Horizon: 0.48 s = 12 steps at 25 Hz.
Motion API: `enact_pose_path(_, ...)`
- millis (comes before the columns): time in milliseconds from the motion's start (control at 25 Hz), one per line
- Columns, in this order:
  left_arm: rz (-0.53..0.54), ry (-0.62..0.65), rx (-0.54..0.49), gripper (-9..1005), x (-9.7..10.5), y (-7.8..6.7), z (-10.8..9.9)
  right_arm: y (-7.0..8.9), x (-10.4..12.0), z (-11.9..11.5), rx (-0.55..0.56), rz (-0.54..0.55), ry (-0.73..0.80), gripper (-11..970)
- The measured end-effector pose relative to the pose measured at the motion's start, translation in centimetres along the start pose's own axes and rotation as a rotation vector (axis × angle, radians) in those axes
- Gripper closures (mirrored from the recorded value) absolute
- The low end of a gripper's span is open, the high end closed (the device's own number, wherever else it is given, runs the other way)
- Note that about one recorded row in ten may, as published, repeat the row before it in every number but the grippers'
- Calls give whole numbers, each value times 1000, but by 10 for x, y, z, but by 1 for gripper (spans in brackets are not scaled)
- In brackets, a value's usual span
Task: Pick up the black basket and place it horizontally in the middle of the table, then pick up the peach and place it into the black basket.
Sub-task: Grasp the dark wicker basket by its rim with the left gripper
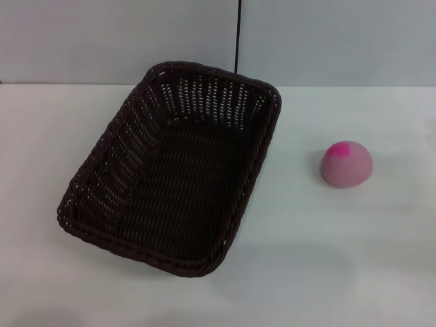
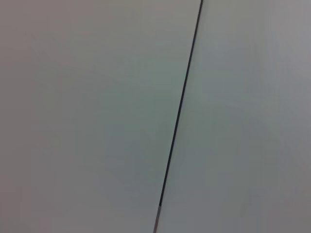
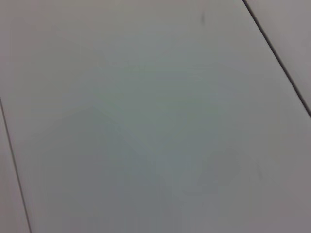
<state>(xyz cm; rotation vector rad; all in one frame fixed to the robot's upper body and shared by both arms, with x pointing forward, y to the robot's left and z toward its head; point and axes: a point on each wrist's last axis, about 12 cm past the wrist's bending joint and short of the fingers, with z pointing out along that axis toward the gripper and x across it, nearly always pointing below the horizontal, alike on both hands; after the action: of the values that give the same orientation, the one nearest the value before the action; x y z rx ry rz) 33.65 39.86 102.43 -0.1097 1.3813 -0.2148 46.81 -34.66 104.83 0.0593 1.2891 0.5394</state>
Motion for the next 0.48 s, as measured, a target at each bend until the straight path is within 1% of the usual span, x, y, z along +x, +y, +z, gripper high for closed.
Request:
enact_pose_path(40, -25, 0, 3, 194, -5, 4, -3, 0, -1, -1, 0, -4, -3, 300)
enact_pose_path(240, -47, 2, 16, 195, -10, 8, -7, -2, -1, 0, 9, -10, 5, 299)
enact_pose_path(400, -84, 18, 93, 195, -19, 11, -2, -1, 0, 2, 11, -9, 7, 299)
enact_pose_path(440, -92, 32, 142, 195, -25, 13, 2, -1, 0, 2, 11, -10, 4, 299)
enact_pose_path(480, -95, 42, 169, 195, -28, 13, 4, -1, 0, 2, 11, -11, 1, 299)
